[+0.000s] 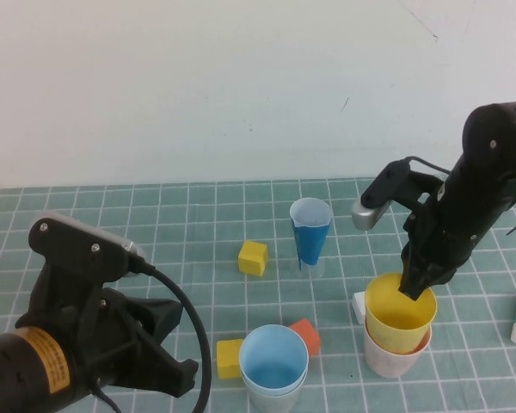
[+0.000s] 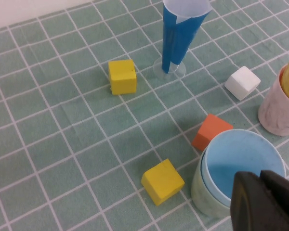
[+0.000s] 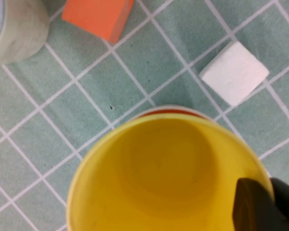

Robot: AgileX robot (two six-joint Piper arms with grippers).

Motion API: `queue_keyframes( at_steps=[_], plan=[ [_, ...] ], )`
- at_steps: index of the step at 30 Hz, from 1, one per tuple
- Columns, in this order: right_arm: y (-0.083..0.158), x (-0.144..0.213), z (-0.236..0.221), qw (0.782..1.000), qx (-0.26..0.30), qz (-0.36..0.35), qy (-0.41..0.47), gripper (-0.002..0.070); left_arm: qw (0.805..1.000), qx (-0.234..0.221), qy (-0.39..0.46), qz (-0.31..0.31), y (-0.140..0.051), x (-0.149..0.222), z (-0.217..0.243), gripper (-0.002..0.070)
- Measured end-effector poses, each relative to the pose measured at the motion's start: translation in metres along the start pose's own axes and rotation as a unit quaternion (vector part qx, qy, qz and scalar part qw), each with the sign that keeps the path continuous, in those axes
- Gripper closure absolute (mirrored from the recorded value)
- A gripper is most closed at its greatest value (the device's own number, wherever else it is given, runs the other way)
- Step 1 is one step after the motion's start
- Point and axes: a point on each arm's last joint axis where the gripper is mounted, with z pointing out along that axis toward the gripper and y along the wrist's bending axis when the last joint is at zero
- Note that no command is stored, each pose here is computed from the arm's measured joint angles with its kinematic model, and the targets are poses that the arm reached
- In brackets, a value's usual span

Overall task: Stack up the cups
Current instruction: Place the yellow cup on the pink cup, then pick up the pink cup

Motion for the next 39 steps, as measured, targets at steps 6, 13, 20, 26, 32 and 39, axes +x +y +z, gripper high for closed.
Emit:
queue_keyframes(
  at_steps=[6,13,20,26,32,39],
  plan=[
    [-0.002,0.001,0.011,1.0,-0.007,0.001,0.013,0.0659,1.0,0.0,0.0,-0.002,0.0,0.0,0.0,0.0676],
    [-0.002,0.001,0.012,1.0,-0.004,-0.001,0.015,0.0507,1.0,0.0,0.0,-0.002,0.0,0.0,0.0,0.0676],
    [-0.002,0.002,0.012,1.0,-0.005,-0.004,0.022,0.026,1.0,0.0,0.001,-0.002,0.0,0.0,0.0,0.0676],
    [-0.003,-0.001,0.016,1.0,-0.007,0.011,0.007,0.0244,1.0,-0.001,0.002,-0.003,0.0,0.0,0.0,0.0676],
    [-0.007,0.0,0.041,0.999,-0.015,0.023,0.023,0.0307,1.0,-0.001,0.002,-0.004,0.0,0.0,0.0,0.0676],
    [-0.008,0.003,0.06,0.998,-0.028,0.024,0.045,0.0521,1.0,-0.001,0.002,-0.004,0.0,0.0,0.0,0.0676]
  ],
)
